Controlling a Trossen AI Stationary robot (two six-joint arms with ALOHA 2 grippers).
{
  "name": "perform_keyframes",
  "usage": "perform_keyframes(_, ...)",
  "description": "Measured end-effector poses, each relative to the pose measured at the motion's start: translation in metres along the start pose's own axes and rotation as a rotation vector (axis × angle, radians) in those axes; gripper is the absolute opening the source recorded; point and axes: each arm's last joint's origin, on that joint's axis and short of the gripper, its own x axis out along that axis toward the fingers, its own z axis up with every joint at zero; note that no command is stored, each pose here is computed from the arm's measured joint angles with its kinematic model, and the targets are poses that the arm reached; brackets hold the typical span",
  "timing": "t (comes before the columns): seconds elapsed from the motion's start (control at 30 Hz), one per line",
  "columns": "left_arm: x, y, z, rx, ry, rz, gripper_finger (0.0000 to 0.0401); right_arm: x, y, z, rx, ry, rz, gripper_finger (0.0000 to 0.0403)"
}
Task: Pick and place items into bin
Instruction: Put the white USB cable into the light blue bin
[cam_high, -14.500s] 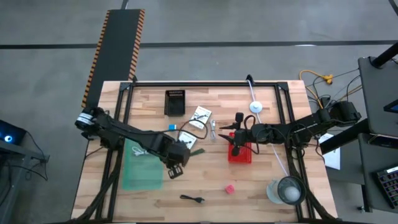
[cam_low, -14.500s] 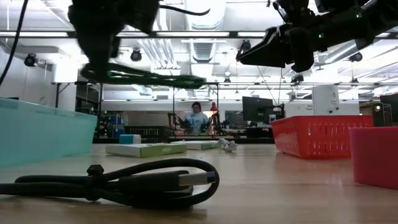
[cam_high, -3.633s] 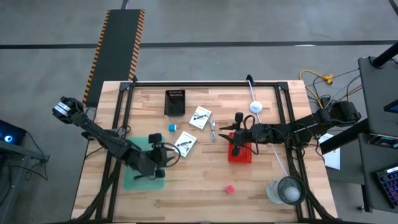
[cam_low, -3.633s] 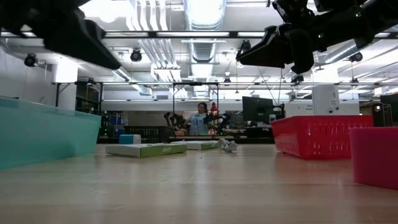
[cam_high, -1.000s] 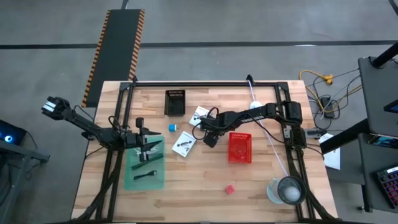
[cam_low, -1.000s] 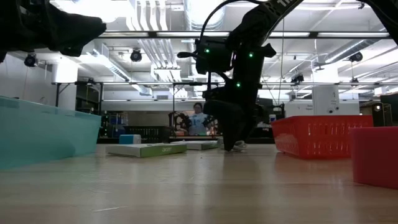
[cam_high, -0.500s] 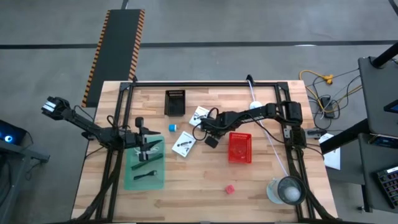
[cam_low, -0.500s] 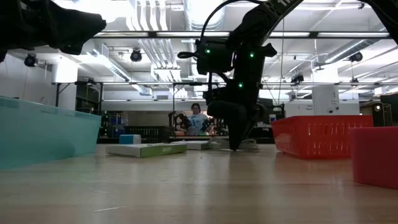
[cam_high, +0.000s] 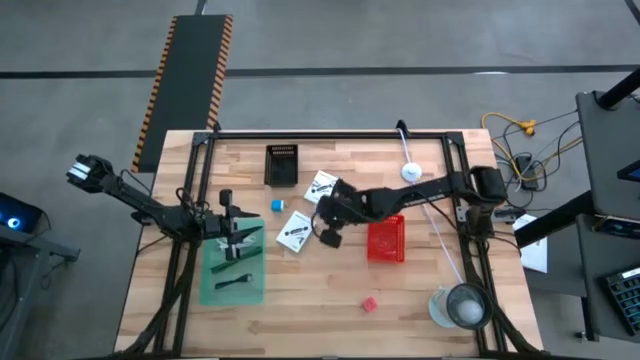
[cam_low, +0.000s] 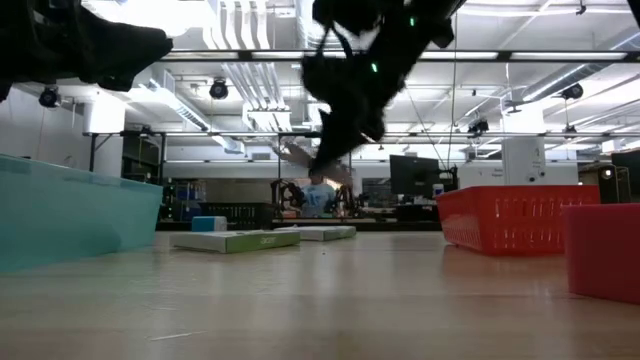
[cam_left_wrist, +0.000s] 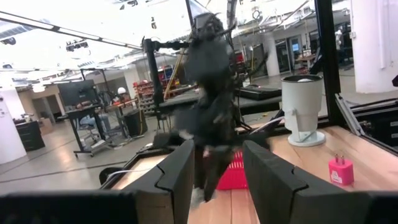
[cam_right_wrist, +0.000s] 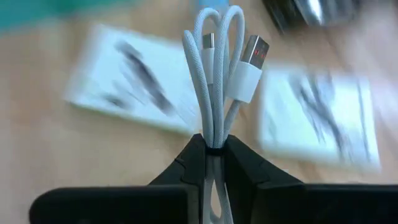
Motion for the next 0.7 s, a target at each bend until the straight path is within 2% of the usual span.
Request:
perform_keyframes(0.13,0.0,-0.001,-0.001,0.003,0.007,-0.002,0.0121,-0.007,0.027,0.013,-0.171,-0.211,0.068,0.0024)
perform_keyframes(0.27,0.001,-0.002,-0.003,0.007,0.023,-0.01,0.0121,-0.015,0.038,0.023,-0.185,-0.379,-0.065,0.0024)
perform_keyframes(0.37,0.002,-0.003,-0.006,0.017,0.039,-0.015,0.0121,-0.018,0.041,0.027,-0.227,-0.437,-0.113,0.0024)
perform_keyframes(0.5,0.005,-0.005,-0.007,0.034,0.056,-0.021,0.0121,-0.022,0.046,0.033,-0.244,-0.511,-0.036,0.0024)
perform_keyframes(0.7,0.014,-0.01,-0.003,0.071,0.073,-0.029,0.0121,-0.023,0.047,0.036,-0.269,-0.556,0.006,0.0024)
